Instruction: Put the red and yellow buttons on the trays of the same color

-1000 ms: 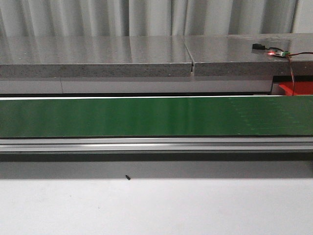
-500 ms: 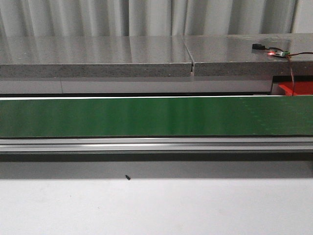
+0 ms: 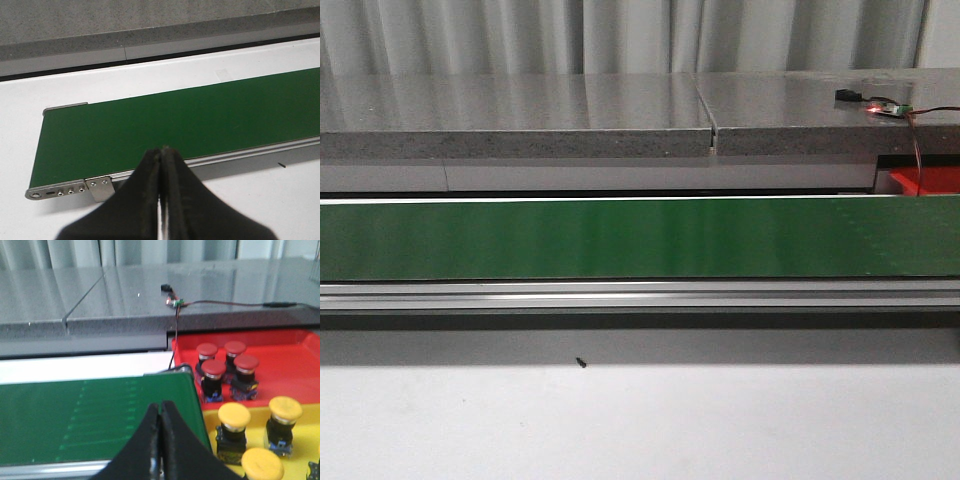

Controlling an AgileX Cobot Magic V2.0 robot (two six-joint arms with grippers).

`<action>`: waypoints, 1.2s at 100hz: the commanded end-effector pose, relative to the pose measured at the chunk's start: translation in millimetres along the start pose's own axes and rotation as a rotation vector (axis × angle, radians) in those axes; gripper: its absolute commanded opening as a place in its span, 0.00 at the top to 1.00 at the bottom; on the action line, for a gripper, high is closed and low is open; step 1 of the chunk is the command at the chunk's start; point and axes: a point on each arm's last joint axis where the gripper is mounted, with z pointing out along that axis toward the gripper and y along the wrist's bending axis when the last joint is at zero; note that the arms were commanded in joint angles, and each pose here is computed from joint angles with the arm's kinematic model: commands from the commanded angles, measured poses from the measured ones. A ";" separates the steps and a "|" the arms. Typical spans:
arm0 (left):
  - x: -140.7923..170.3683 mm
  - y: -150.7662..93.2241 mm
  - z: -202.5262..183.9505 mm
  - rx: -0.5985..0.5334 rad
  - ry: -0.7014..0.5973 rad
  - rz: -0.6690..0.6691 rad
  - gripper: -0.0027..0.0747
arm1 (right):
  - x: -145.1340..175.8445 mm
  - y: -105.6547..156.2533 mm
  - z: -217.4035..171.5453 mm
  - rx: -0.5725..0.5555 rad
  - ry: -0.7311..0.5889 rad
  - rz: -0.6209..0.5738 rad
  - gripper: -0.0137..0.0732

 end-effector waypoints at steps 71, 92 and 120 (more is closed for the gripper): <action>-13.6 0.4 -2.4 0.000 -0.085 -0.010 0.99 | 9.4 -0.1 -25.2 -0.012 -0.236 -0.073 0.92; -13.6 0.4 -2.4 0.000 -0.085 -0.010 0.99 | 8.9 0.0 -25.3 -0.012 -0.240 -0.073 0.92; -13.6 0.4 -2.4 0.000 -0.085 -0.010 0.99 | 8.9 0.0 -25.3 -0.012 -0.240 -0.073 0.92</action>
